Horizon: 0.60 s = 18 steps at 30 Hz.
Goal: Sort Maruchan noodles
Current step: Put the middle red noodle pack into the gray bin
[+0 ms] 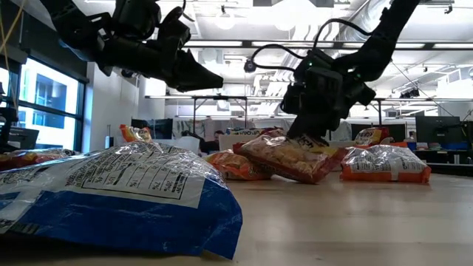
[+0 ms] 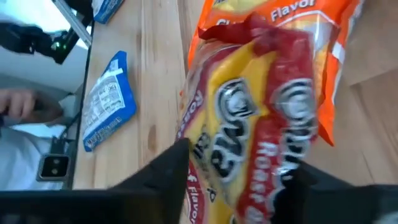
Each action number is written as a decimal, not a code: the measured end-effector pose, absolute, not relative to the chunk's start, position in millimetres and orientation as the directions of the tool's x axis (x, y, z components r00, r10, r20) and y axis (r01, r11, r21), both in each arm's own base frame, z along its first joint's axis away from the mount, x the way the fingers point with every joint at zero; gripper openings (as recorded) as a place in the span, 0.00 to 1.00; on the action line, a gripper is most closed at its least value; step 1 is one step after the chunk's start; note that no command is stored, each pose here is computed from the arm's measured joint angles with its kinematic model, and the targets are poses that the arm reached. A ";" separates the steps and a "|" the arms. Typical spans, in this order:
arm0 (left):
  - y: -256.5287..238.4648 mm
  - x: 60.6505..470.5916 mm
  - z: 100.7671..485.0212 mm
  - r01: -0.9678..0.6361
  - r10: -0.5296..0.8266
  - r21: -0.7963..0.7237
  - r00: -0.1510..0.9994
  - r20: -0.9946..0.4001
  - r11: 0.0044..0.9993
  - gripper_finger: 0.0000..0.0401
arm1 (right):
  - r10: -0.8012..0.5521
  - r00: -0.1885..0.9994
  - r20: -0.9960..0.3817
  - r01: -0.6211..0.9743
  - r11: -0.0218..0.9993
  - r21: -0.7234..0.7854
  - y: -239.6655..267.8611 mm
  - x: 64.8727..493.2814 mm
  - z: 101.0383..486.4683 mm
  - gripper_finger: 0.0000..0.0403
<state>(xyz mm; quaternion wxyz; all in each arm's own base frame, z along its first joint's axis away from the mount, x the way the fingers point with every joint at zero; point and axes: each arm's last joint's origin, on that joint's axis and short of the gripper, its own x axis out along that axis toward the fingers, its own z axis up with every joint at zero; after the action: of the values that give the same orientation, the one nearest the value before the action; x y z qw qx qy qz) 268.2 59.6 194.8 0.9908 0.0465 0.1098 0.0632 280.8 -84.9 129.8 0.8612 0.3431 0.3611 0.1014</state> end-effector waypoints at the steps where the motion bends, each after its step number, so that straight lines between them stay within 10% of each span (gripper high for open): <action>1: 59.6 268.2 194.7 -0.115 0.136 0.106 0.968 -0.212 0.988 0.38 | 0.422 0.719 -0.552 0.081 0.738 0.670 -84.9 280.8 129.9 0.34; 7: 59.6 268.2 194.5 -0.115 0.135 0.106 0.967 -0.214 0.988 0.38 | 0.421 0.731 -0.537 0.102 0.711 0.696 -85.2 282.4 131.5 0.03; 18: 59.5 268.2 194.2 -0.113 0.135 0.113 0.967 -0.217 0.987 0.38 | 0.353 0.821 -0.449 0.103 0.681 0.725 -89.7 283.2 197.6 0.01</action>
<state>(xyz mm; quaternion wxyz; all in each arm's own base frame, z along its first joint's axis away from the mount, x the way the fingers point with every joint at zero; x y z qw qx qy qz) 268.2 59.5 194.2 0.9904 0.0497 0.1127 0.0625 283.2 -89.7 197.6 0.8695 0.3930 0.2905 0.0718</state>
